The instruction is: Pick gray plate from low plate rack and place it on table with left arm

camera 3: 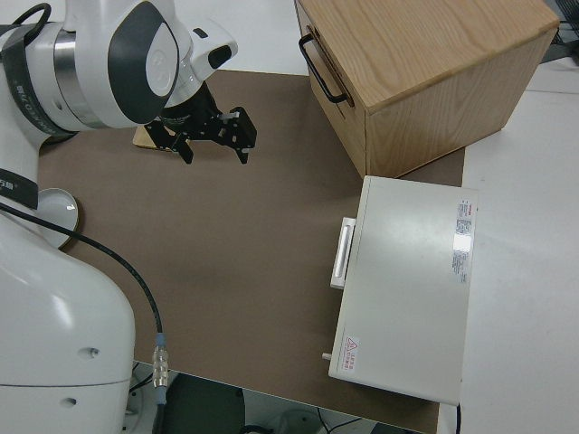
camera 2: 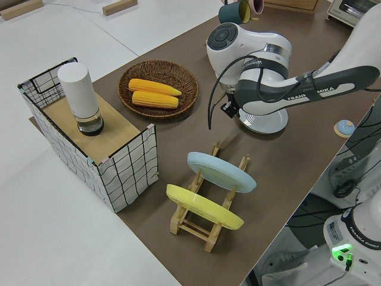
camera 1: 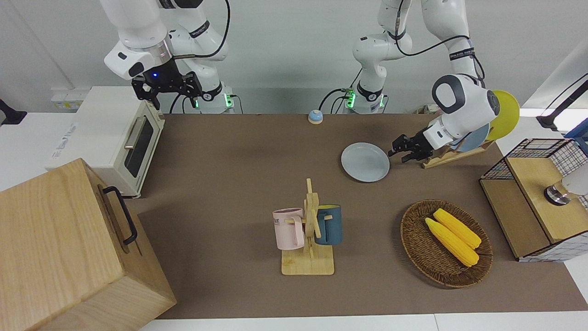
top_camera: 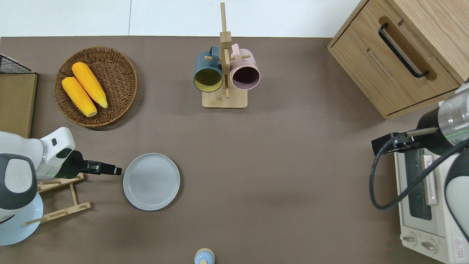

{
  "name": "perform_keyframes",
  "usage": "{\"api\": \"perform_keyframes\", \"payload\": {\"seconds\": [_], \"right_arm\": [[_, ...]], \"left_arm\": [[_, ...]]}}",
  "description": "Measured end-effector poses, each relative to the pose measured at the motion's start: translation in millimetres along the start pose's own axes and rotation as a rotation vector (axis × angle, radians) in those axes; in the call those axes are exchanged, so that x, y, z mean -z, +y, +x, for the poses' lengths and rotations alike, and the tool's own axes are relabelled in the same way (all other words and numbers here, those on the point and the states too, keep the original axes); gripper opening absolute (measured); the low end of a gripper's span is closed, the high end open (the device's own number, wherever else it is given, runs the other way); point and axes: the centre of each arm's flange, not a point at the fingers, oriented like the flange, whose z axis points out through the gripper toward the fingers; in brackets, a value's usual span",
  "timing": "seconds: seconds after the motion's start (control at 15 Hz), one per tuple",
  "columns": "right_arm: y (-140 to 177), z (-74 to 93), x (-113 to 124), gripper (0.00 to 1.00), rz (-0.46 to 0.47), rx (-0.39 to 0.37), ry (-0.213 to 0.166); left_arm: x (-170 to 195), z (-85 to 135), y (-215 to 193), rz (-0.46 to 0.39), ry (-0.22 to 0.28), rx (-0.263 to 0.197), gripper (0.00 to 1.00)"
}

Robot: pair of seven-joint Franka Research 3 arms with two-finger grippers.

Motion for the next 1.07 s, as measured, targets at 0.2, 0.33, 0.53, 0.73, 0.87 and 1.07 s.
{"api": "perform_keyframes", "payload": {"seconds": [0.2, 0.33, 0.53, 0.73, 0.87, 1.07], "right_arm": [[0, 0.0, 0, 0.99, 0.000, 0.000, 0.000], [0, 0.0, 0, 0.99, 0.000, 0.000, 0.000], [0, 0.0, 0, 0.99, 0.000, 0.000, 0.000], [0, 0.0, 0, 0.99, 0.000, 0.000, 0.000], [0, 0.0, 0, 0.99, 0.000, 0.000, 0.000], [0, 0.0, 0, 0.99, 0.000, 0.000, 0.000]], "left_arm": [[67, 16, 30, 0.164, -0.041, 0.038, 0.80], [104, 25, 58, 0.257, -0.025, 0.064, 0.85], [131, 31, 83, 0.336, 0.003, 0.108, 0.98], [183, 32, 111, 0.393, 0.049, 0.090, 1.00], [196, 32, 127, 0.414, 0.065, 0.069, 1.00], [204, 33, 138, 0.423, 0.082, 0.061, 1.00]]}}
